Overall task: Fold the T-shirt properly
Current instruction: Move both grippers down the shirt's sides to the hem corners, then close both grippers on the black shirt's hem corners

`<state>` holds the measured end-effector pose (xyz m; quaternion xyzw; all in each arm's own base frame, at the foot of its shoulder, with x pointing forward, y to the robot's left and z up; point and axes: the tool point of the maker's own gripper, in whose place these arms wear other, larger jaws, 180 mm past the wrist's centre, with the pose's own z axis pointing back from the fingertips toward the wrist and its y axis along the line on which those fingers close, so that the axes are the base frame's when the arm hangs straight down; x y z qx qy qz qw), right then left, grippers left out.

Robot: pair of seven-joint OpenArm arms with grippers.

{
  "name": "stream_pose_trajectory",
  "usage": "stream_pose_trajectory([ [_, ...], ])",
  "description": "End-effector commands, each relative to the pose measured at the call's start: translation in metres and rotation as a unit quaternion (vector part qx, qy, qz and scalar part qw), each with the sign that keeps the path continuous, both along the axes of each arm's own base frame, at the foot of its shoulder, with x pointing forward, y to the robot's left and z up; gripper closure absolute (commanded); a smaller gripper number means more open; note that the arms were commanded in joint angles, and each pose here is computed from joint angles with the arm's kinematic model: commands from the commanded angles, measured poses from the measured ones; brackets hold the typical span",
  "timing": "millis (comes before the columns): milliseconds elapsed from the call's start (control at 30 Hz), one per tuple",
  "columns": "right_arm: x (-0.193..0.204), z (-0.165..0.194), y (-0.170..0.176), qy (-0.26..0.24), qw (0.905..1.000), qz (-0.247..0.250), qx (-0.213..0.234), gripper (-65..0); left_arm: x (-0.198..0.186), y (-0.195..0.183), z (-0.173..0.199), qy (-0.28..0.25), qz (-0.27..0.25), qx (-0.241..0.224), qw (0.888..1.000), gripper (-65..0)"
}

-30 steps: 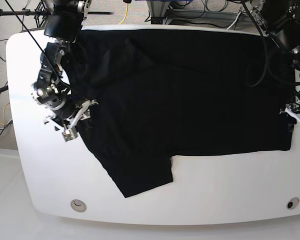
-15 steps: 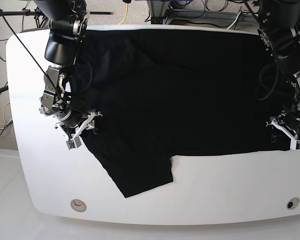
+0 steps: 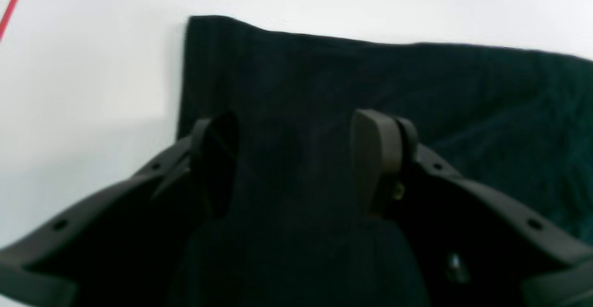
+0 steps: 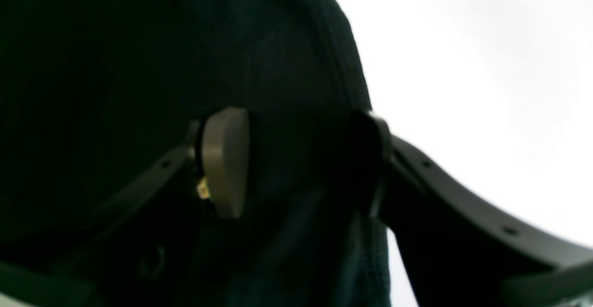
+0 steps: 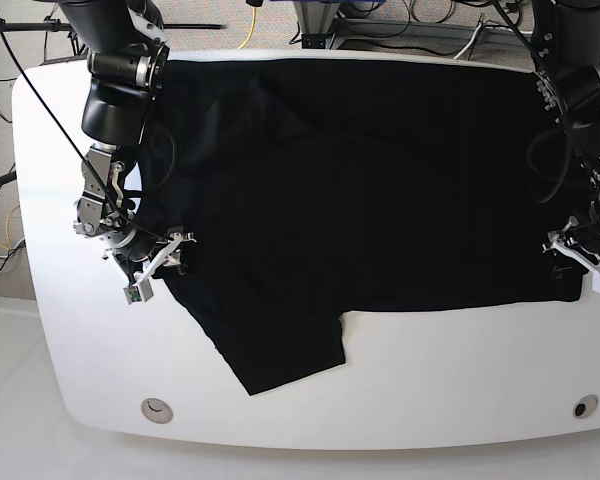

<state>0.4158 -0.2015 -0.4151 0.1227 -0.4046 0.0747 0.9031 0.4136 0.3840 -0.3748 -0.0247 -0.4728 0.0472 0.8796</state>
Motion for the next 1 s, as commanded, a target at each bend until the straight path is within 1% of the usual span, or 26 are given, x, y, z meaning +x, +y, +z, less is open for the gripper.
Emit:
stream_pose_trajectory([
  [0,0.022,0.029,-0.011,-0.044,0.9990,-0.012,-0.005,-34.0,0.016,0.012,0.029,-0.042,0.009,0.007,0.999,-34.9],
  [167,0.029,0.033,-0.017,-0.053,0.9983,-0.023,-0.004,-34.2,0.017,0.017,0.028,-0.039,0.018,0.015,0.999,-35.2],
  [233,0.043,0.041,-0.022,-0.071,0.9967,-0.039,0.009,-34.0,0.022,0.018,0.027,-0.037,0.020,0.031,0.999,-35.6],
  [433,0.057,0.038,-0.020,-0.069,0.9956,-0.053,0.032,-34.3,0.025,0.016,0.028,-0.033,0.017,0.045,0.998,-35.7],
  [500,0.059,0.036,-0.019,-0.064,0.9957,-0.055,0.038,-34.4,0.026,0.015,0.027,-0.033,0.016,0.044,0.998,-35.7],
  [567,0.063,0.033,-0.014,-0.050,0.9965,-0.048,0.047,-33.9,0.024,0.011,0.024,-0.035,0.012,0.033,0.999,-35.7],
  [700,0.061,0.027,-0.010,-0.042,0.9964,-0.048,0.056,-33.8,0.024,0.011,0.023,-0.035,0.012,0.031,0.999,-35.5],
  [967,0.057,0.023,-0.006,-0.041,0.9970,-0.032,0.057,-33.2,0.020,0.020,0.031,-0.042,0.017,0.027,0.999,-36.9],
])
